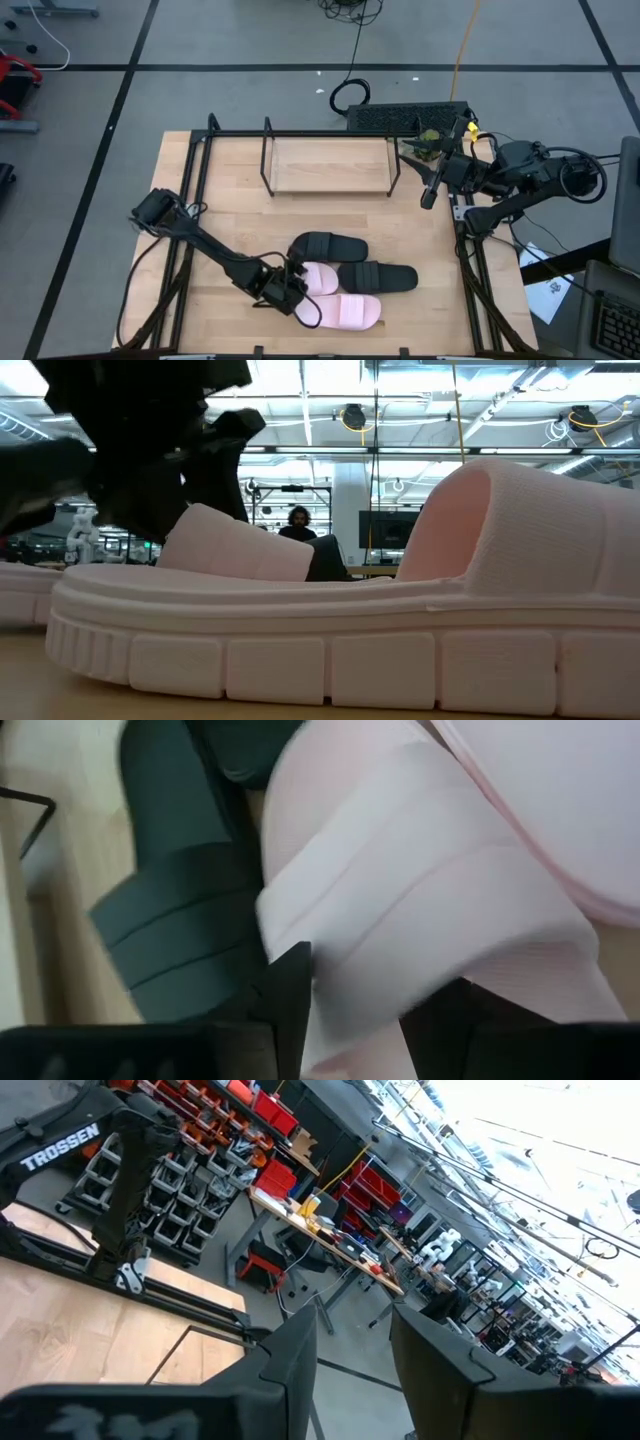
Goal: Pick and place slides into the shelf
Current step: Put the top pink slipper on the shelf
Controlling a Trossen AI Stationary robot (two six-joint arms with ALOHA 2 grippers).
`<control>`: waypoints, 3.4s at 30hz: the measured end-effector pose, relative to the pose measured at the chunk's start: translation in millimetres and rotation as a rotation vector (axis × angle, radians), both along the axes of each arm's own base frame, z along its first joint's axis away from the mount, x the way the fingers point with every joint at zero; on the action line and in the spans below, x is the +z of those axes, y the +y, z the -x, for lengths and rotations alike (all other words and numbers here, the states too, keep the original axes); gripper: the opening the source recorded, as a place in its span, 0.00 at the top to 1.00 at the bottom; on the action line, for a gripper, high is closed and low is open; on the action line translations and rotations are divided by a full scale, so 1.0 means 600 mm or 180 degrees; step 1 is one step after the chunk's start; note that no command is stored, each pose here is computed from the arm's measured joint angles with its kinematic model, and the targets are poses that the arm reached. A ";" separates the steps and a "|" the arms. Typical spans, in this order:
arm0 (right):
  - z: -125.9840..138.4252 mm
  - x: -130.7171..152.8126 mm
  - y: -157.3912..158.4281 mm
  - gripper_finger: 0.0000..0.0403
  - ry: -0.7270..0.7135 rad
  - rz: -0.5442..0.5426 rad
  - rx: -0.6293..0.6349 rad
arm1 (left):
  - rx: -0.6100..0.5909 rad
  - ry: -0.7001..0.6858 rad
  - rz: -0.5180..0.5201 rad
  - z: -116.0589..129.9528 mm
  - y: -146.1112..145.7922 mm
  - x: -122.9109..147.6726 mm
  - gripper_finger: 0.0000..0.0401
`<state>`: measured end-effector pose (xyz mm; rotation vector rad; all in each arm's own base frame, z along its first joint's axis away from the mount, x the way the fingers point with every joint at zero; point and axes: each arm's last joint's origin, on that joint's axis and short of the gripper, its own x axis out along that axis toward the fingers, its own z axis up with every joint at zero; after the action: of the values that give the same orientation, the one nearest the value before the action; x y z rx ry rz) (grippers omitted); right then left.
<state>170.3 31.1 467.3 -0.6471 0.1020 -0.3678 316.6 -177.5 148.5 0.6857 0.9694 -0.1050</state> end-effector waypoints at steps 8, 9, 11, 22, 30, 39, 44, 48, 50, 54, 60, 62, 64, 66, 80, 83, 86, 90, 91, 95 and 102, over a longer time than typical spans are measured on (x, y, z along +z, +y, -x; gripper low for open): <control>-0.012 -0.006 0.004 0.71 0.0062 0.0012 0.0008 | 0.0181 -0.0083 0.0053 -0.002 0.000 -0.005 0.82; -0.015 -0.007 0.004 0.71 0.0074 0.0016 0.0008 | 0.0197 -0.0101 0.0074 -0.001 0.000 0.000 0.88; -0.019 -0.009 0.006 0.71 0.0098 0.0025 0.0009 | 0.0259 -0.0148 0.0136 -0.001 0.002 0.009 0.96; -0.025 -0.006 0.007 0.71 0.0022 0.0025 0.0009 | 0.0547 0.0159 0.0180 0.013 0.001 0.061 0.99; -0.024 0.001 0.007 0.71 -0.0104 -0.0001 0.0009 | 0.0958 0.0145 0.0160 0.004 -0.007 0.170 1.00; -0.022 0.017 0.007 0.71 -0.0345 0.0149 -0.0014 | 0.2300 -0.1006 0.0128 -0.016 0.072 0.347 1.00; -0.018 0.035 0.004 0.71 -0.0551 0.0384 -0.0196 | 0.2925 -0.1620 0.0199 -0.038 0.157 0.411 1.00; -0.008 0.054 -0.003 0.71 -0.0768 0.0477 -0.0593 | 0.3427 -0.1717 0.0095 -0.052 0.248 0.419 1.00; -0.003 0.061 -0.006 0.71 -0.0859 0.0465 -0.0779 | 0.3671 -0.1668 0.0131 -0.055 0.296 0.417 1.00; 0.004 0.068 -0.011 0.71 -0.0903 0.0436 -0.1065 | 0.4038 -0.1496 0.0426 -0.060 0.380 0.408 1.00; 0.005 0.066 -0.013 0.71 -0.0725 0.0533 -0.1277 | 0.4175 -0.1134 0.0244 -0.061 0.449 0.386 1.00; 0.006 0.066 -0.013 0.71 -0.0689 0.0559 -0.1315 | 0.4134 -0.1015 0.0177 -0.064 0.458 0.378 1.00; 0.006 0.066 -0.013 0.71 -0.0675 0.0574 -0.1317 | 0.4059 -0.0735 0.0058 -0.072 0.462 0.359 1.00; 0.006 0.066 -0.013 0.71 -0.0671 0.0577 -0.1316 | 0.4055 -0.0474 -0.0065 -0.072 0.466 0.343 1.00; 0.006 0.065 -0.013 0.71 -0.0659 0.0581 -0.1330 | 0.4165 0.0426 -0.0666 -0.099 0.517 0.243 1.00; 0.005 0.065 -0.013 0.71 -0.0646 0.0586 -0.1328 | 0.4182 0.0529 -0.0682 -0.103 0.528 0.228 1.00; 0.005 0.065 -0.013 0.71 -0.0642 0.0590 -0.1327 | 0.4175 0.0634 -0.0723 -0.108 0.535 0.211 1.00; 0.005 0.065 -0.013 0.71 -0.0641 0.0591 -0.1327 | 0.4124 0.0771 -0.0790 -0.114 0.542 0.192 1.00; 0.005 0.065 -0.013 0.71 -0.0643 0.0590 -0.1327 | 0.4119 0.0782 -0.0818 -0.115 0.543 0.190 1.00; 0.005 0.065 -0.013 0.71 -0.0604 0.0640 -0.1344 | 0.4102 0.0873 -0.0905 -0.119 0.551 0.174 1.00; 0.008 0.062 -0.016 0.71 -0.0445 0.0612 -0.1605 | 0.4198 0.0914 -0.0889 -0.113 0.568 0.168 1.00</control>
<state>165.7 21.3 504.7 -0.7811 0.0964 -0.9162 384.5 163.5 249.4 0.1681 1.5627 1.1317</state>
